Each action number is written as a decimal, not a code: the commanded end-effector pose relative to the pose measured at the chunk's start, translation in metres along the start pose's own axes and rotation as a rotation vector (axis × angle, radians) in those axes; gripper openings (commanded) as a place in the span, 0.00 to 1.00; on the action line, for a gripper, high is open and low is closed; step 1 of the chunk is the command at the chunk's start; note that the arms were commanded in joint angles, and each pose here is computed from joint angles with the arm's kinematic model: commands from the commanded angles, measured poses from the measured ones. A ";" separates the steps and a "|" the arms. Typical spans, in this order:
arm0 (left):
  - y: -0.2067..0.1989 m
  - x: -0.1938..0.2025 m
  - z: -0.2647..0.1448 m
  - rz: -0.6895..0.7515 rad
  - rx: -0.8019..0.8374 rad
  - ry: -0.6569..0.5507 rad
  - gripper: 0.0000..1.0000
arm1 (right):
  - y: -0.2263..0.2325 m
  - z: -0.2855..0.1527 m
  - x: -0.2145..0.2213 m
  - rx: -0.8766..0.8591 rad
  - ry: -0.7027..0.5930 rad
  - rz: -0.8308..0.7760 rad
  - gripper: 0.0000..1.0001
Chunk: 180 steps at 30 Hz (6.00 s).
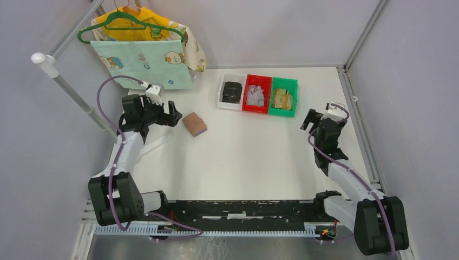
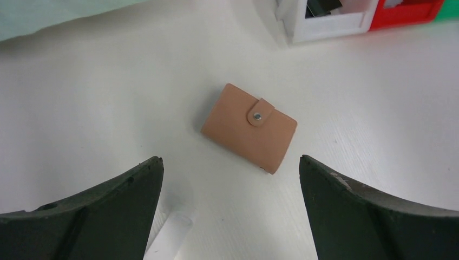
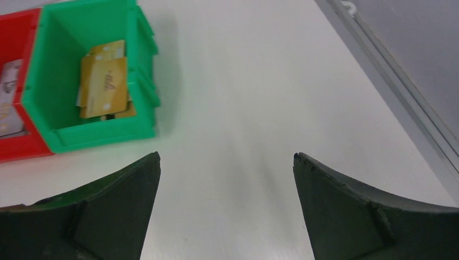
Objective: Take the credit cards out of the card holder
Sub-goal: Move the storage box to the center of the board, then adjust the storage box at the center of the board, then pick up the card holder from the center of the board, then open the card holder.
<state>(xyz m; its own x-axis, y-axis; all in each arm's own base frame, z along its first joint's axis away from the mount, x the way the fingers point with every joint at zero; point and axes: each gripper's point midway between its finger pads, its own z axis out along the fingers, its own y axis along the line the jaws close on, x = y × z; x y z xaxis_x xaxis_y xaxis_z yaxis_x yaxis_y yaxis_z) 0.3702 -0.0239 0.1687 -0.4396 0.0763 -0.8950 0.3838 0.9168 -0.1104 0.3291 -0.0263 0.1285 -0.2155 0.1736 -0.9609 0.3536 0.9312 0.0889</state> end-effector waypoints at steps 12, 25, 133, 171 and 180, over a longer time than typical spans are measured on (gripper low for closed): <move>-0.072 0.032 0.031 0.122 0.215 0.253 1.00 | 0.180 0.037 -0.037 -0.274 0.143 -0.197 0.93; -0.064 0.047 0.043 0.118 0.206 0.314 1.00 | 0.244 0.110 -0.015 -0.243 0.234 -0.307 0.81; -0.142 0.064 -0.045 0.154 0.533 0.395 0.96 | 0.357 -0.171 0.186 -0.925 0.636 -0.402 0.52; -0.216 0.021 -0.121 0.166 0.975 0.201 1.00 | 0.347 -0.286 -0.061 -1.585 0.152 -0.034 0.00; -0.232 -0.012 -0.140 0.149 1.053 0.095 1.00 | 0.327 -0.315 -0.092 -1.705 0.068 -0.078 0.00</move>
<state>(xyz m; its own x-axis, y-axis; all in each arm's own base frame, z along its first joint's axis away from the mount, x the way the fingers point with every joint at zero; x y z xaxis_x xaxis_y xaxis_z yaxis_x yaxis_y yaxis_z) 0.1807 -0.1739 0.2345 -0.4431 0.3073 -0.8422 0.8958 0.1875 -0.4029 0.1916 0.3645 0.2765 -0.3425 0.0112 -0.9395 -0.8964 0.2957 0.3303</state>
